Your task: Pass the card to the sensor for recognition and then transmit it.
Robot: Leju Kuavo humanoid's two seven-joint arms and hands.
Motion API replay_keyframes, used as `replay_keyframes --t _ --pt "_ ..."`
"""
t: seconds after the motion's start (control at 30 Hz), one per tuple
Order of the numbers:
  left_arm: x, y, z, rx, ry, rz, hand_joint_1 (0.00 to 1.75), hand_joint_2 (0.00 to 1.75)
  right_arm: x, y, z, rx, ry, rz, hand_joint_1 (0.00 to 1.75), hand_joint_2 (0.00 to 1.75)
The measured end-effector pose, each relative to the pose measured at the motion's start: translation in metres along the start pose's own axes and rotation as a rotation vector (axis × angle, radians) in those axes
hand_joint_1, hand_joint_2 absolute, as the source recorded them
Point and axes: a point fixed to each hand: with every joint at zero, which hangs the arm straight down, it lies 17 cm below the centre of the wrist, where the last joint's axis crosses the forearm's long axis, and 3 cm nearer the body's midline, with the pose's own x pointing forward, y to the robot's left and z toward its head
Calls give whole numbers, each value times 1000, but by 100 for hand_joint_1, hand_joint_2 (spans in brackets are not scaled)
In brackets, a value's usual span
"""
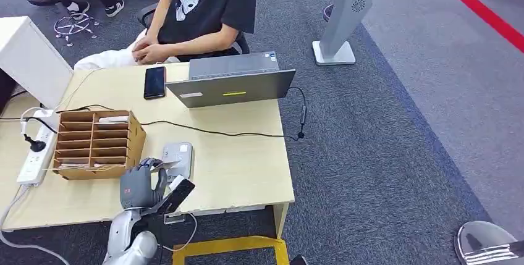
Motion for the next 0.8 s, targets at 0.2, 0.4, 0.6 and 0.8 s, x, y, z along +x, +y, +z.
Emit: replay_keyframes --t 0.2,0.4,0.6,0.8 --pt "3 -2 0 -3 3 8 175 175 0 0 0 0 1 -1 0 175" --pt "-3 3 0 10 10 -19 175 175 -4 1 0 2 18 -8 0 175" --pt "-20 54 -14 142 25 -11 175 175 -11 3 2 5 39 -18 0 175" --pt "-35 152 -37 335 -1 -168 175 175 -19 3 2 4 61 -18 0 175"
